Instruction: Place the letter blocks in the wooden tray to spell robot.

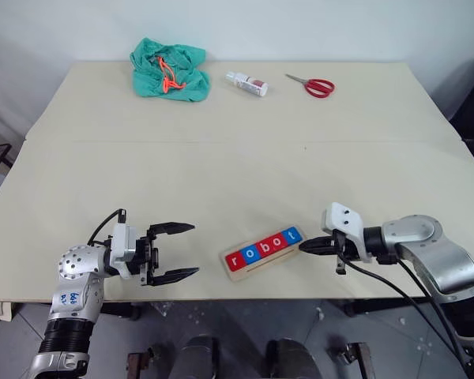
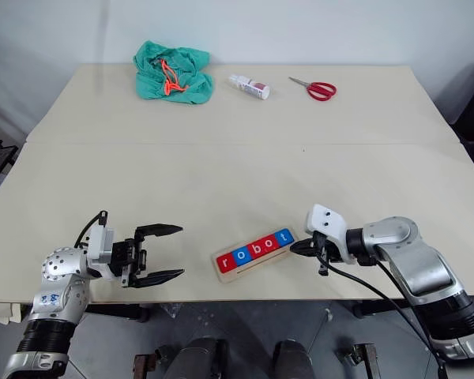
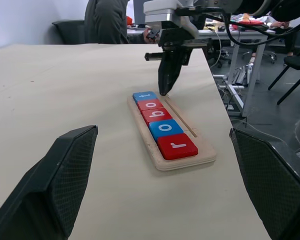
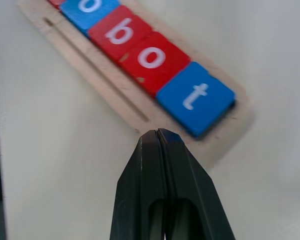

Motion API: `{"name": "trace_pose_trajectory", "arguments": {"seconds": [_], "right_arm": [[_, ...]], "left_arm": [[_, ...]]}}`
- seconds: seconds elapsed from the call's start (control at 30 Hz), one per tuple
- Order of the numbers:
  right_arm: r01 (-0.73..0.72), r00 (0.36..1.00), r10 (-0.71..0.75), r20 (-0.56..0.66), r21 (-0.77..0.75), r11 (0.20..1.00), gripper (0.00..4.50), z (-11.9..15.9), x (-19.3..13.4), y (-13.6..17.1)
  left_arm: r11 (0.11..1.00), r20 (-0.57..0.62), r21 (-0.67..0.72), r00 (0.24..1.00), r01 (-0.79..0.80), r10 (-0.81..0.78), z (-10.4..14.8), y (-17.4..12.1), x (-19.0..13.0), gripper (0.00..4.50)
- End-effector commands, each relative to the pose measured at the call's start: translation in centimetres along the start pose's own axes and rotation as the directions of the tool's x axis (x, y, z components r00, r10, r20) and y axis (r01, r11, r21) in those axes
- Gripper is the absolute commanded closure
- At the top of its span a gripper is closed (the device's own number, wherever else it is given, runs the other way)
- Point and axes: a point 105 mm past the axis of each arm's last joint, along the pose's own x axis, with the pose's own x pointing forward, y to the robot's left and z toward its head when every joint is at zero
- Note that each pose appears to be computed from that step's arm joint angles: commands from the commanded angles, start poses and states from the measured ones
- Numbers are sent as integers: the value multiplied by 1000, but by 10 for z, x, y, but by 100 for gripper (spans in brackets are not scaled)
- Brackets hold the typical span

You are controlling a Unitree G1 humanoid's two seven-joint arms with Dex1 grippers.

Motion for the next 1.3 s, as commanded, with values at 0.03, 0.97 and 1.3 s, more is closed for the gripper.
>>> {"name": "trace_pose_trajectory", "arguments": {"seconds": [0.03,0.97,1.3], "right_arm": [[-24,1000,25,-17,4,1000,448,-2,-2,9],[252,953,-247,175,-9,968,448,31,6,-68],[130,984,-125,124,-30,991,448,16,24,-52]], "left_arm": [[1000,5,19,1000,0,0,3,-1,0,0],[1000,6,18,1000,-2,2,4,-2,0,0],[1000,7,20,1000,-7,7,4,-4,-1,0]]}}
